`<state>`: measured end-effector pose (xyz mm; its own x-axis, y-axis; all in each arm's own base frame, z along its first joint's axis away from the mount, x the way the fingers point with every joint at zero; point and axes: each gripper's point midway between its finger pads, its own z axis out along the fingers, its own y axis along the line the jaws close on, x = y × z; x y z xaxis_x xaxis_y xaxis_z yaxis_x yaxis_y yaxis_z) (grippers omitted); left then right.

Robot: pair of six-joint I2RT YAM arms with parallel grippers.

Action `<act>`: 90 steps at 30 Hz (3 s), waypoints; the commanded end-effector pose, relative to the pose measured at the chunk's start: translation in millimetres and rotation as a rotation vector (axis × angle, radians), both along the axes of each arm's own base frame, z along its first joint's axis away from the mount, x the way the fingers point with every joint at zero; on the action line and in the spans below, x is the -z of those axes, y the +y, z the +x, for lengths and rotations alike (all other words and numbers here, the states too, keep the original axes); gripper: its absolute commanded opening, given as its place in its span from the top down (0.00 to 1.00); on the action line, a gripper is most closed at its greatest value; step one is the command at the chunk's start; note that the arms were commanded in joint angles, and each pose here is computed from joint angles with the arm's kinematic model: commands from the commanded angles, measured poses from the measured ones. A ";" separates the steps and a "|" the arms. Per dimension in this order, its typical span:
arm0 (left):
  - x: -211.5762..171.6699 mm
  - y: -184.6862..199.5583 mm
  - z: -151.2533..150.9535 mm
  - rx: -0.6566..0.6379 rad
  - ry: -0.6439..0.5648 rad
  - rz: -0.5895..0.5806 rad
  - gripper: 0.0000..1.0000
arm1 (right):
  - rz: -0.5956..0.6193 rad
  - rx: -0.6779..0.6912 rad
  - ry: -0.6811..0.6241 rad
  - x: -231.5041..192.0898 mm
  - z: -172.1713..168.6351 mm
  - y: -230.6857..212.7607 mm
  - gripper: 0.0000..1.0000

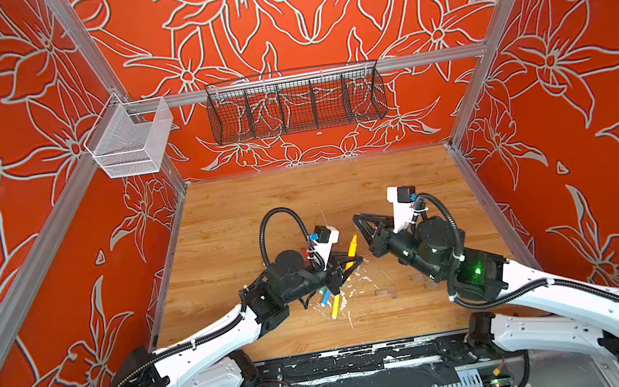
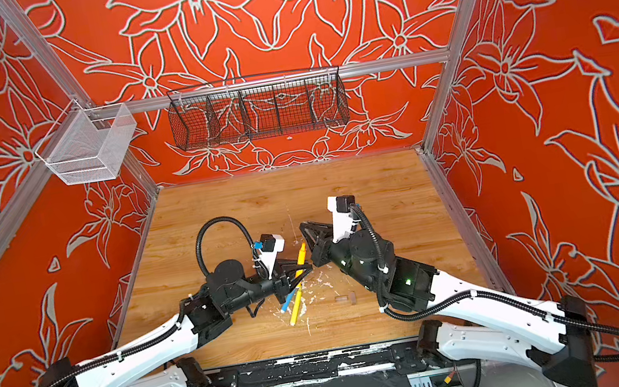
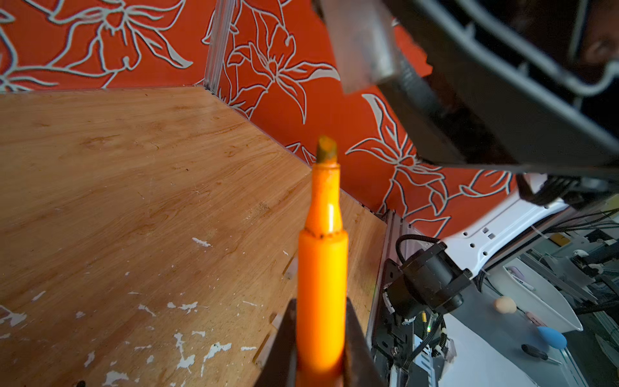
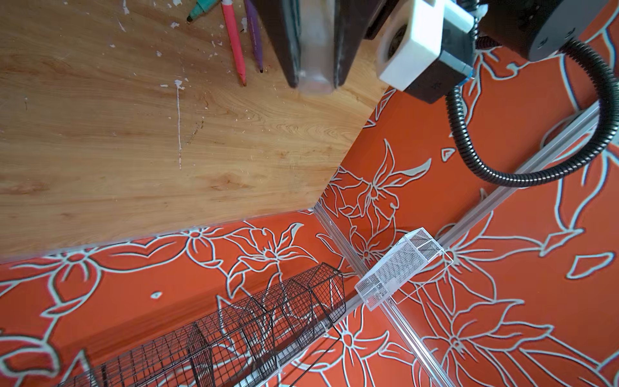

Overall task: Insert the pens into the pen caps
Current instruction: 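Lift the pen cap with the right gripper toward the orange marker tip, then push the pen cap down onto the orange marker tip with the right gripper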

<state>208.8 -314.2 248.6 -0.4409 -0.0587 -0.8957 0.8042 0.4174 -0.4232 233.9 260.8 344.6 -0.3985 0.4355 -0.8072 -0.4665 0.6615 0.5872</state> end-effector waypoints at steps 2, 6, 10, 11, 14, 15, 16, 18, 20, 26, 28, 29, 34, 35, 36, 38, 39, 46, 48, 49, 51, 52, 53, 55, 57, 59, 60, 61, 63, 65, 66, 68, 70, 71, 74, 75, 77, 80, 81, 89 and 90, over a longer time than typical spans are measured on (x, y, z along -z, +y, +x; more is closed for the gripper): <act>-12.4 2.3 -2.1 -0.006 -0.034 -0.022 1.00 | 0.029 -0.013 0.006 2.9 -0.2 3.1 0.96; -12.2 2.6 -1.9 -0.008 -0.035 -0.022 1.00 | 0.026 -0.007 0.012 8.4 1.8 4.3 0.96; -11.2 1.5 -1.3 -0.007 -0.030 -0.020 1.00 | 0.038 -0.030 0.012 9.5 1.4 10.8 0.96; -10.6 1.4 -0.9 -0.008 -0.028 -0.018 1.00 | 0.039 -0.036 0.015 10.6 1.2 12.5 0.97; -11.2 2.5 -0.4 -0.015 -0.027 -0.022 1.00 | 0.039 -0.036 0.023 14.6 1.8 13.5 0.98; -11.0 2.4 -0.7 -0.014 -0.025 -0.022 1.00 | 0.039 -0.032 0.023 15.3 2.2 13.2 0.98; -11.4 2.6 -0.9 -0.013 -0.027 -0.023 1.00 | 0.036 -0.025 0.024 16.8 3.0 12.2 0.97; -11.0 2.7 -0.1 -0.018 -0.023 -0.023 1.00 | 0.039 -0.022 0.025 17.9 3.0 11.4 0.98; -10.2 3.5 1.5 -0.028 -0.020 -0.020 1.00 | 0.050 -0.029 0.029 19.0 2.1 12.3 0.98; -8.9 9.2 8.4 -0.080 0.006 -0.020 1.00 | 0.069 -0.049 0.068 37.2 -2.0 12.7 1.00; -8.8 10.6 9.4 -0.084 0.015 -0.029 1.00 | 0.090 -0.060 0.092 47.2 -4.6 14.1 1.00; -8.9 10.8 9.8 -0.084 0.022 -0.035 1.00 | 0.102 -0.066 0.098 50.2 -5.2 15.3 1.00; -10.1 11.5 8.7 -0.074 0.042 -0.063 1.00 | 0.202 -0.105 0.103 64.8 -19.4 25.7 1.00; -10.2 11.8 9.2 -0.075 0.043 -0.064 1.00 | 0.203 -0.110 0.101 66.5 -22.4 28.3 1.00; -10.2 12.2 9.9 -0.078 0.045 -0.065 1.00 | 0.208 -0.112 0.103 67.6 -24.9 30.7 1.00; -10.0 13.6 11.3 -0.083 0.052 -0.072 1.00 | 0.224 -0.119 0.107 70.8 -29.4 34.0 1.00; -10.7 14.1 11.7 -0.081 0.056 -0.078 1.00 | 0.234 -0.121 0.105 73.2 -31.0 34.6 1.00; -14.6 17.2 9.4 -0.061 0.070 -0.134 1.00 | 0.238 -0.129 0.099 78.0 -35.8 42.6 1.00; -14.5 19.5 9.3 -0.070 0.063 -0.135 1.00 | 0.227 -0.135 0.100 78.9 -36.5 46.1 0.95; -14.7 21.2 9.5 -0.078 0.059 -0.137 1.00 | 0.220 -0.134 0.101 79.9 -36.7 47.0 0.90; -15.8 23.8 8.6 -0.084 0.043 -0.138 1.00 | 0.211 -0.127 0.090 78.3 -36.3 46.2 0.81; -15.2 24.0 8.6 -0.084 0.038 -0.134 1.00 | 0.200 -0.121 0.085 78.2 -35.9 44.9 0.77; -14.7 24.0 8.8 -0.085 0.035 -0.129 1.00 | 0.191 -0.115 0.082 77.5 -35.9 42.6 0.74; -13.3 24.3 9.3 -0.088 0.031 -0.121 1.00 | 0.172 -0.095 0.070 74.4 -35.3 35.4 0.68; -13.9 23.9 8.6 -0.082 0.019 -0.118 1.00 | 0.149 -0.079 0.067 69.1 -35.3 29.2 0.61; -16.2 22.6 6.5 -0.065 0.002 -0.115 1.00 | 0.125 -0.080 0.051 58.6 -37.3 24.4 0.57; -16.6 21.1 5.4 -0.054 -0.007 -0.110 1.00 | 0.114 -0.083 0.042 54.3 -38.5 22.5 0.54; -15.4 19.8 5.6 -0.048 -0.009 -0.102 1.00 | 0.100 -0.084 0.035 48.2 -39.6 20.1 0.52; -13.3 17.6 4.7 -0.034 -0.017 -0.093 1.00 | 0.062 -0.069 0.030 38.7 -39.1 13.9 0.49; -12.5 14.8 2.3 -0.009 -0.031 -0.084 1.00 | 0.008 -0.054 0.034 31.0 -36.2 9.3 0.47; -12.6 13.3 1.0 0.004 -0.037 -0.080 1.00 | -0.010 -0.052 0.035 25.0 -34.2 8.5 0.46; -11.8 10.5 -0.3 0.021 -0.042 -0.068 1.00 | -0.017 -0.052 0.056 19.2 -27.0 6.2 0.46; -11.1 9.1 0.6 0.024 -0.041 -0.059 1.00 | -0.013 -0.074 0.063 14.4 -21.0 8.4 0.46; -9.8 8.6 1.0 0.024 -0.040 -0.054 1.00 | -0.022 -0.079 0.071 13.6 -18.5 9.5 0.46; -9.0 8.1 1.3 0.025 -0.038 -0.053 1.00 | -0.045 -0.068 0.087 12.0 -12.2 10.9 0.46; -9.3 8.4 1.5 0.023 -0.039 -0.053 1.00 | -0.049 -0.061 0.090 13.8 -10.3 11.1 0.46; -9.8 9.0 1.6 0.020 -0.041 -0.052 1.00 | -0.054 -0.046 0.095 16.7 -7.0 10.4 0.46; -10.3 9.6 2.2 0.015 -0.042 -0.051 1.00 | -0.054 -0.060 0.105 19.1 -3.3 14.6 0.48; -10.0 9.5 1.9 0.016 -0.041 -0.051 1.00 | -0.053 -0.073 0.109 19.3 -3.0 17.9 0.51; -9.8 8.9 2.4 0.017 -0.038 -0.050 1.00 | -0.054 -0.103 0.118 15.2 1.2 32.2 0.65; -9.6 9.2 2.2 0.017 -0.038 -0.049 1.00 | -0.056 -0.103 0.119 15.3 1.9 33.2 0.65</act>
